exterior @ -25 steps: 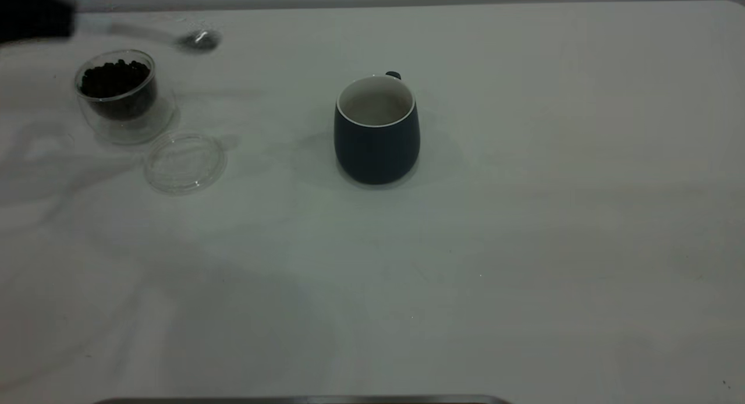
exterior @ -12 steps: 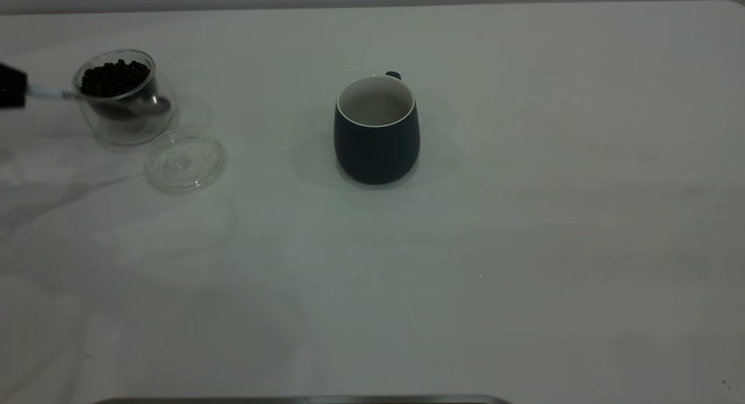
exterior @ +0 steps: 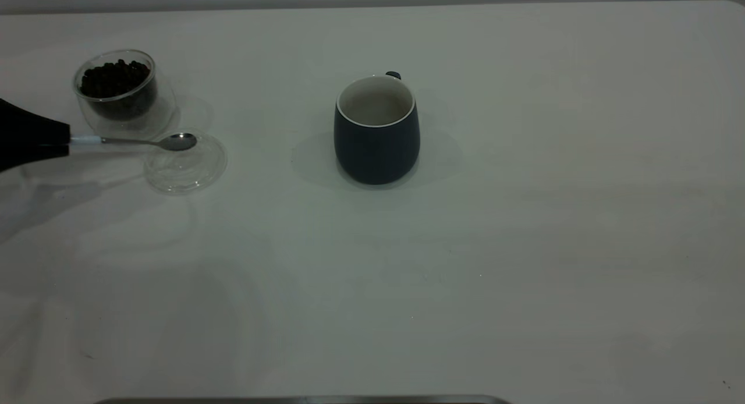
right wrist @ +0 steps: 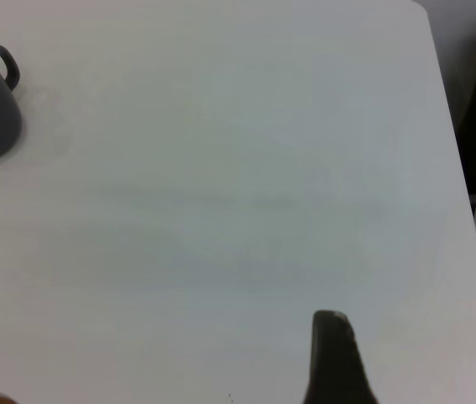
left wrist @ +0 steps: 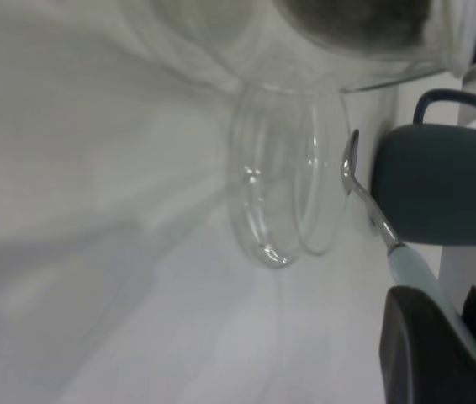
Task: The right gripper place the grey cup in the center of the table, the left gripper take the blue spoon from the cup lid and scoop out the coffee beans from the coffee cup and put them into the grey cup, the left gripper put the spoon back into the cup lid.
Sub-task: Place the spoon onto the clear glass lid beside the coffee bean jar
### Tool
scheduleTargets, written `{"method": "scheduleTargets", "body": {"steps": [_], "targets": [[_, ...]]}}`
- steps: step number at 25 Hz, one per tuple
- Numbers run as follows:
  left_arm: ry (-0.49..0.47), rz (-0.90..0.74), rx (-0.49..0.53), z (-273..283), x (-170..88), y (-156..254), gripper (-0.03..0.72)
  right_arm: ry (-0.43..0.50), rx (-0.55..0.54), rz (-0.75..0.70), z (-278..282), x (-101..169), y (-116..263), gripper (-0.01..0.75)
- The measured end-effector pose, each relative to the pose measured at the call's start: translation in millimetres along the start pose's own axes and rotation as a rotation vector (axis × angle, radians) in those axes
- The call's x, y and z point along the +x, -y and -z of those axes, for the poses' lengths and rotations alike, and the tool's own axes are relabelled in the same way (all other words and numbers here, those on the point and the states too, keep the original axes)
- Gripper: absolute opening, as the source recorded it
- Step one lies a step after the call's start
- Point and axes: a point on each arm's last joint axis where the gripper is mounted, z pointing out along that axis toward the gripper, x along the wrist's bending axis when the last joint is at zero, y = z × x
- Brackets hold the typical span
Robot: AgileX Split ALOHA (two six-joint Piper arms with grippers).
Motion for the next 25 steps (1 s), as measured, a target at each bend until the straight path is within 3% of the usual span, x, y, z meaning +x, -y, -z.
{"method": "scheduleTargets", "body": {"steps": [11,18,21,25], "targets": [[-0.051,-0.031,0.038,-25.9,2.2,3.7,0.132,0.000,0.000,0.000,0.0,0.0,0.0,0.459],[-0.048,-0.015,0.001,-33.0,-1.6,-0.2,0.139,0.000,0.000,0.000,0.0,0.0,0.0,0.459],[-0.050,-0.013,-0.004,-33.0,-1.5,-0.6,0.193,0.000,0.000,0.000,0.0,0.0,0.0,0.459],[-0.064,-0.012,-0.011,-32.9,-0.2,-1.2,0.361,0.000,0.000,0.000,0.0,0.0,0.0,0.459]]}}
